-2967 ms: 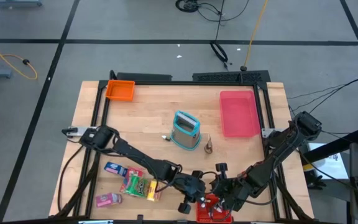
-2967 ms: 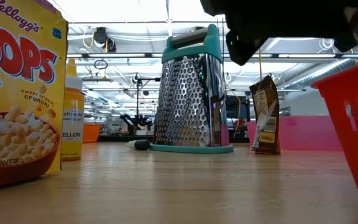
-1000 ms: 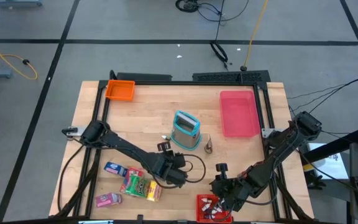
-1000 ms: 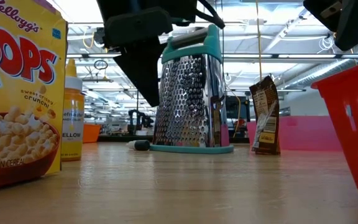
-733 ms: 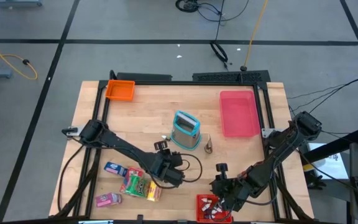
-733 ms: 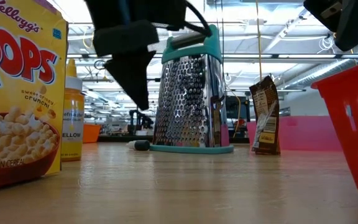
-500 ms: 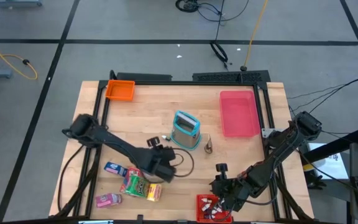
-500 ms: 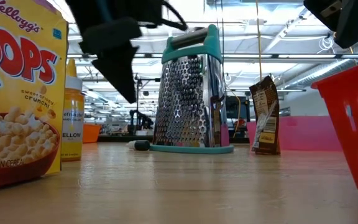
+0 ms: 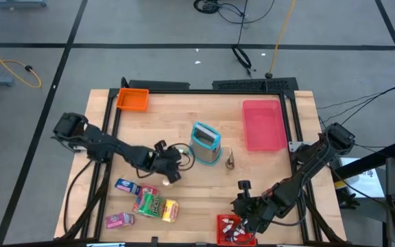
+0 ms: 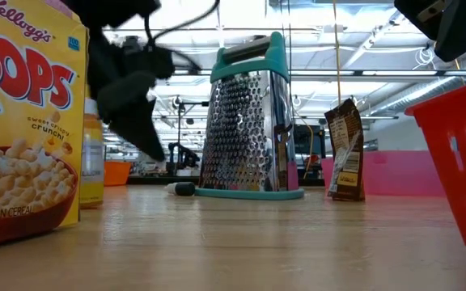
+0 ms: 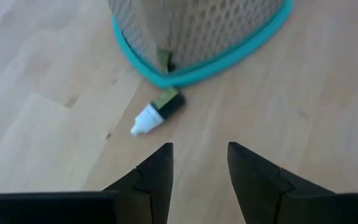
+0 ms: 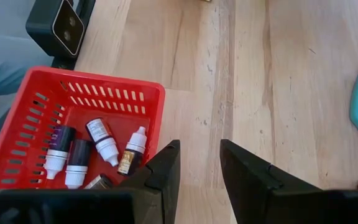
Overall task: Pick & Place Kitchen Items
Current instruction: Put the small green food coloring bottle into the red bin
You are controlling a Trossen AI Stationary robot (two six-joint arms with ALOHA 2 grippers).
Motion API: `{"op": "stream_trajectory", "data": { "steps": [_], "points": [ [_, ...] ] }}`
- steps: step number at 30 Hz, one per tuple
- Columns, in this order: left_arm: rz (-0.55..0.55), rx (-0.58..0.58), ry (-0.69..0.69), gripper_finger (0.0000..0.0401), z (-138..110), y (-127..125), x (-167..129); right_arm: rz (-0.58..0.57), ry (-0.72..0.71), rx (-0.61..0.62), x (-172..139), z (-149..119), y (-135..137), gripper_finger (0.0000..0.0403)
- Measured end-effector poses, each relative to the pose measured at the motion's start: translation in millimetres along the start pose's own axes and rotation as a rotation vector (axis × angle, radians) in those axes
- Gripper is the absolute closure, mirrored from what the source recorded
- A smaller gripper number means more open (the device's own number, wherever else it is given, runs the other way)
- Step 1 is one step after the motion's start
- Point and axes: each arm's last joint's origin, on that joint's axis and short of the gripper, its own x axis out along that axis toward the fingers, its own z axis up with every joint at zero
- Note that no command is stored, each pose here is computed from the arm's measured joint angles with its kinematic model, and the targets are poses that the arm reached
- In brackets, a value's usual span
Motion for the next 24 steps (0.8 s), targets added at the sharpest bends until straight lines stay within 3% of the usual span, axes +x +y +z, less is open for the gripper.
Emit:
{"op": "stream_trajectory", "data": {
  "steps": [16, 24],
  "points": [
    [-0.003, 0.178, -0.093, 0.0205, 13, 13, 10, 0.000, 0.000, -0.002, 0, 0, 0, 0.0298],
    [0.037, 0.167, -0.035, 0.0199, 10, 21, 31, 0.001, -0.002, -0.001, 0, 0, 0, 0.0298]
  ]
}}
